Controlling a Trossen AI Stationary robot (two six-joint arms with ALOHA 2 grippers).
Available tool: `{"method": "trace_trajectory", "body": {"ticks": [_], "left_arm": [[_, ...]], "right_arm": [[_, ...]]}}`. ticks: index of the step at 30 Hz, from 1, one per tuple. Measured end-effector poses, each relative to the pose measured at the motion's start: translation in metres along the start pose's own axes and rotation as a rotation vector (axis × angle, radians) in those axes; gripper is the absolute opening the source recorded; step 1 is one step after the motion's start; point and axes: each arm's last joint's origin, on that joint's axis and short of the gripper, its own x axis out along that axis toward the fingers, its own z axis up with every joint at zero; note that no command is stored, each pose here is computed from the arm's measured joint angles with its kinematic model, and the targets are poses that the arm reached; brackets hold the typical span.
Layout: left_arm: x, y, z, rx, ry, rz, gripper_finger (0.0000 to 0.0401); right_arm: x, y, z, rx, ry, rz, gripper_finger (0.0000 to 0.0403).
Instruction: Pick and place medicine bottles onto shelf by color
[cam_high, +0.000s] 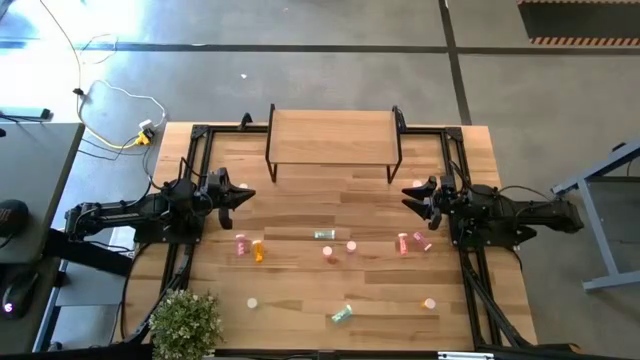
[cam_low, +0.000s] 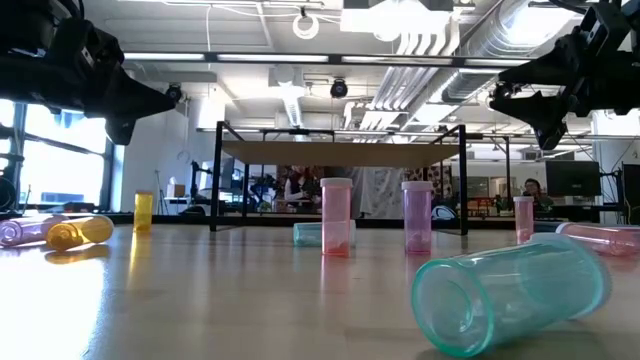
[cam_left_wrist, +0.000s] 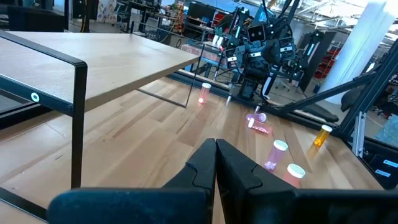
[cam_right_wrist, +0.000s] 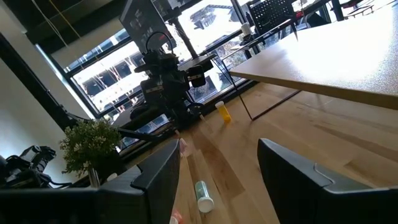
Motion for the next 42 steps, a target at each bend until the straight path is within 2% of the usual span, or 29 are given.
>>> {"method": "trace_trajectory", "body": {"ticks": [27,33,42], "left_arm": [[0.0,0.0,0.0,-0.008,0.0,0.0,0.0001],[0.0,-0.0001,-0.0001,-0.138,0.002,-0.004,0.0001],[0.0,-0.0007,-0.0002,-0.139,0.009,-0.024,0.0001]], "right_arm": [[0.0,0.0,0.0,0.0,0.0,0.0,0.0206],[0.0,0.0,0.0,-0.001,0.0,0.0,0.0206],[0.0,0.0,0.0,0.0,0.0,0.0,0.0206]]}}
